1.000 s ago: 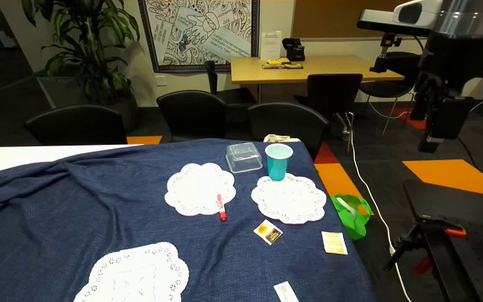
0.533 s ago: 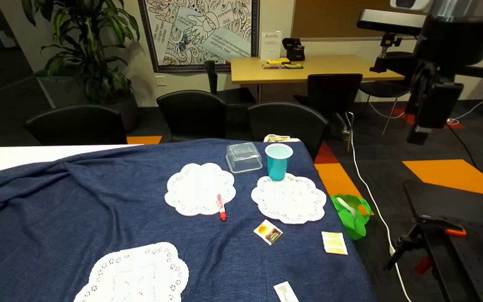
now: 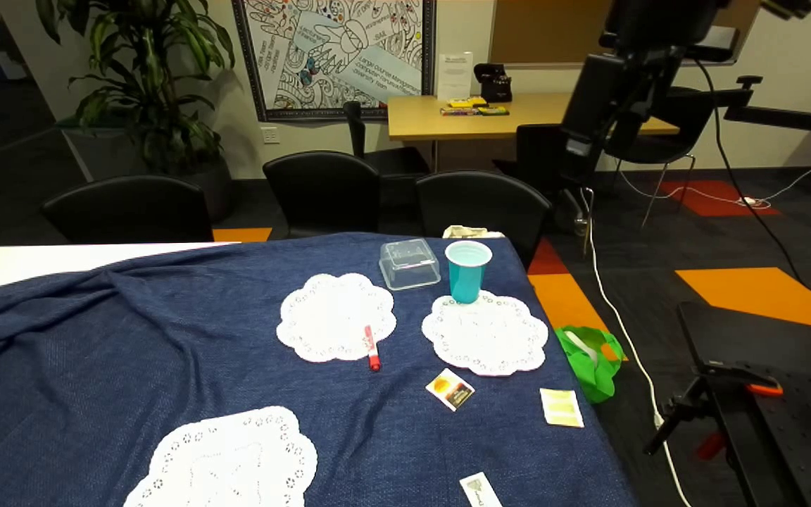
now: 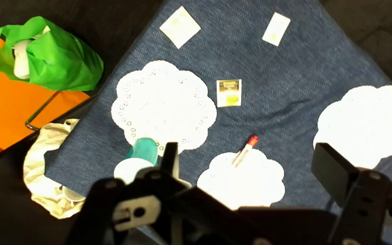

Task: Put the marker in the cup

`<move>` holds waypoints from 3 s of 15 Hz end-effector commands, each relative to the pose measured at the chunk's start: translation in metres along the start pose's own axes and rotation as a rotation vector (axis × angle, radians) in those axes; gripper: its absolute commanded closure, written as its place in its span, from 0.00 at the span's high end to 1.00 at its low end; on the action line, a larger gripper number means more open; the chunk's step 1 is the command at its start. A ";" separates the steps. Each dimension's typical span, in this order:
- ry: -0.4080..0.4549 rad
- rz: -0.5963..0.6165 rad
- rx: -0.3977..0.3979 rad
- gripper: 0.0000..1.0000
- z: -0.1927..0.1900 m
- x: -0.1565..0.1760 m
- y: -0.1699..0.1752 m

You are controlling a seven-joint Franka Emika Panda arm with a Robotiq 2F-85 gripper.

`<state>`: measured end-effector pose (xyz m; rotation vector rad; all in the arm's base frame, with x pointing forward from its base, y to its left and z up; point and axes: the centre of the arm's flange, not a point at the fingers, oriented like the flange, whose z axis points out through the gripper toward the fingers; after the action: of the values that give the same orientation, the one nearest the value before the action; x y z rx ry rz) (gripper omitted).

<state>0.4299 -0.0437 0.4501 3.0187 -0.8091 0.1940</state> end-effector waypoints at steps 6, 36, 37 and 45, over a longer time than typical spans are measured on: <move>0.119 0.353 0.000 1.00 0.047 0.107 -0.042; 0.078 0.544 -0.023 1.00 0.264 0.198 -0.079; 0.089 0.550 -0.029 1.00 0.271 0.202 -0.081; 0.186 0.506 -0.026 1.00 0.332 0.215 -0.100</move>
<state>0.6861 -0.0823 0.1670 2.6553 -1.5134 0.3854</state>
